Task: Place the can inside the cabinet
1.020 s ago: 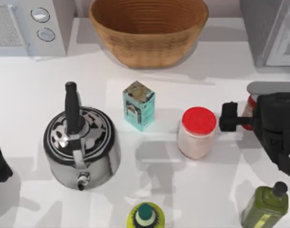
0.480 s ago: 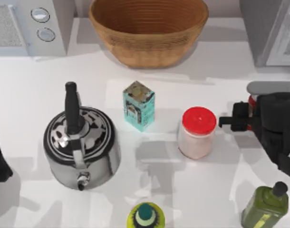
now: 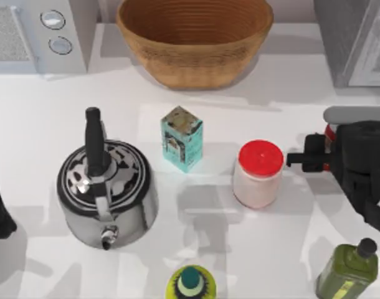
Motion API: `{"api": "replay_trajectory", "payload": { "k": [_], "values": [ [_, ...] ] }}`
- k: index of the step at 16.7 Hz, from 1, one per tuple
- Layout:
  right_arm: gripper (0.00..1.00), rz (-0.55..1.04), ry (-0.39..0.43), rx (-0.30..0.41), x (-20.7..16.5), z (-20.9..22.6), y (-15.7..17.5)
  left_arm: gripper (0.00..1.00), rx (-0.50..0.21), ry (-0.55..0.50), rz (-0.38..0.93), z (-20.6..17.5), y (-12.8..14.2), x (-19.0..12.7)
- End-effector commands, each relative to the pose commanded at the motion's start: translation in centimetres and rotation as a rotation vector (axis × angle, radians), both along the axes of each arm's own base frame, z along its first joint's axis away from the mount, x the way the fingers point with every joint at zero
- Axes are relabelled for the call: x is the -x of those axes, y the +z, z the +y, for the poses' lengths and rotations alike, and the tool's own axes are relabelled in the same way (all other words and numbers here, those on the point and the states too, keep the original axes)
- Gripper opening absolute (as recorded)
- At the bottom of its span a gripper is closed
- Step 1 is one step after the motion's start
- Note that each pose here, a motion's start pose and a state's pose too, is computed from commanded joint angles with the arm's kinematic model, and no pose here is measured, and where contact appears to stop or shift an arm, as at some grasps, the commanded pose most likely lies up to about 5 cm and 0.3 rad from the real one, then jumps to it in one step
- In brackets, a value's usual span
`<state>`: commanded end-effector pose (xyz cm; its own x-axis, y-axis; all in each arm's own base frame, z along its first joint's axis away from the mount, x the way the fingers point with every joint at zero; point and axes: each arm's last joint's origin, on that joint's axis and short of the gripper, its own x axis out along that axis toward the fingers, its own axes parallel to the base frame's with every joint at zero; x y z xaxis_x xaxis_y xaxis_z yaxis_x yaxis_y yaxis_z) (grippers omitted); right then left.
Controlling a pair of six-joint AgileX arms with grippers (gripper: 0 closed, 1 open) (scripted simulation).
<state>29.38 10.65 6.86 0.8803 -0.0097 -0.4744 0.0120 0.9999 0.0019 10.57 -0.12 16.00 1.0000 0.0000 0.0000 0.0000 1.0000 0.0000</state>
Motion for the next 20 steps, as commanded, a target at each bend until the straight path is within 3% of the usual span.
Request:
{"api": "replay_trajectory", "payload": {
  "k": [6,14,20],
  "values": [
    [0.00,-0.020,-0.011,-0.002,-0.4,-0.5,1.0,1.00,0.000,0.000,0.000,0.0,0.0,0.0],
    [0.00,-0.001,0.076,-0.002,-0.1,0.6,8.8,1.00,0.000,0.000,0.000,0.0,0.0,0.0],
    [0.00,0.010,0.009,0.000,0.0,0.1,14.4,1.00,0.000,0.000,0.000,0.0,0.0,0.0]
  ]
}}
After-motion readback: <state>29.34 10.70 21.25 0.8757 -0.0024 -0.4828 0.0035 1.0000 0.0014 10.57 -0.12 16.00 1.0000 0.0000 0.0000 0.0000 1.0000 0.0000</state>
